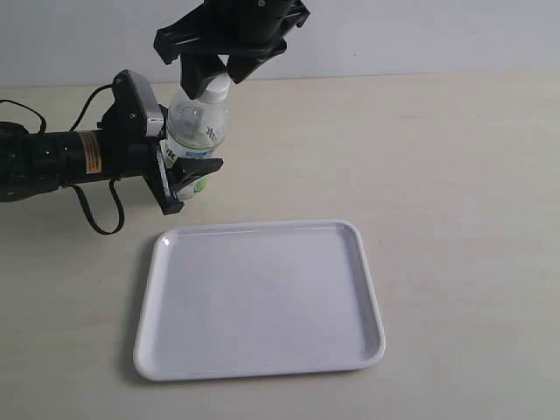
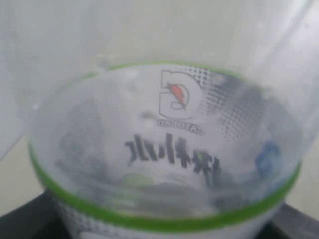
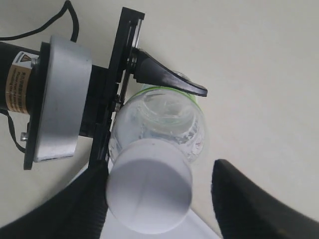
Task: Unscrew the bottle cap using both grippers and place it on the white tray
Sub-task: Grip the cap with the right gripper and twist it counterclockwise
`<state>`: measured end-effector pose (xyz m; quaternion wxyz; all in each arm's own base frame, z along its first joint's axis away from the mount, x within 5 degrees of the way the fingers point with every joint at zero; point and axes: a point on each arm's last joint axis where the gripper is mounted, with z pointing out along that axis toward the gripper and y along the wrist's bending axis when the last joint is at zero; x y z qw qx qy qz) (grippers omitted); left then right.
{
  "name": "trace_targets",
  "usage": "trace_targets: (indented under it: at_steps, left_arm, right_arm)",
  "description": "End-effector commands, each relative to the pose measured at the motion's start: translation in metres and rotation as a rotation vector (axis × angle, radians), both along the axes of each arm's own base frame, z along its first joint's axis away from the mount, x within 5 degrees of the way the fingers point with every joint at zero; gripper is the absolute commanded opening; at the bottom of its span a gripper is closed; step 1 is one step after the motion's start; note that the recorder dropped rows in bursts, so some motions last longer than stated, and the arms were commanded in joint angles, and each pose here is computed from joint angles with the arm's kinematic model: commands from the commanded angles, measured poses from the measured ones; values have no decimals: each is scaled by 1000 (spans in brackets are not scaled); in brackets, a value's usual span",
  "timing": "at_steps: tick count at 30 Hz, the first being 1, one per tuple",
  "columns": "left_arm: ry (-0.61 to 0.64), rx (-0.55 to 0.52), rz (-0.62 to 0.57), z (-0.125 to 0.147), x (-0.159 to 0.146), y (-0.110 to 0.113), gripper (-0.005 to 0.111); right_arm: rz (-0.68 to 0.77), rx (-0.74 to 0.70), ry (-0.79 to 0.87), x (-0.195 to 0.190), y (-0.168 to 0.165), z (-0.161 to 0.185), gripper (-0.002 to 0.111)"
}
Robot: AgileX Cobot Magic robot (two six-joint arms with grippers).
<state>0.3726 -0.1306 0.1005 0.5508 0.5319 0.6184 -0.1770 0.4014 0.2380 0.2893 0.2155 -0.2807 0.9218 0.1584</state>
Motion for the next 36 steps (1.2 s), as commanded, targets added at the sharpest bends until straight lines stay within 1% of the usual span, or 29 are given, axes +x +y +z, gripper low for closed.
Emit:
trace_targets:
  at_steps: [1, 3, 7, 10, 15, 24, 26, 29, 36]
  left_arm:
    - [-30, -36, -7, 9, 1, -4, 0]
    - [-30, -36, -7, 9, 1, -4, 0]
    - [-30, -36, -7, 9, 1, -4, 0]
    - [-30, -36, -7, 9, 1, -4, 0]
    - [-28, -37, -7, 9, 1, -4, 0]
    - [-28, -37, -7, 9, 1, -4, 0]
    - [-28, -37, -7, 9, 1, -4, 0]
    - [-11, -47, 0, 9, 1, -4, 0]
    - [-5, -51, 2, 9, 1, -4, 0]
  right_arm:
    - [2, 13, -24, -1, -2, 10, 52]
    - [2, 13, -24, -1, -2, 10, 48]
    - [2, 13, -24, -1, -2, 10, 29]
    - [5, 11, -26, 0, -2, 10, 20]
    - [59, -10, -60, 0, -2, 10, 19]
    - [59, 14, -51, -1, 0, 10, 19]
    - [75, -11, -68, 0, -2, 10, 16]
    - [197, -61, -132, 0, -2, 10, 0]
    - [408, -138, -257, 2, -1, 11, 0]
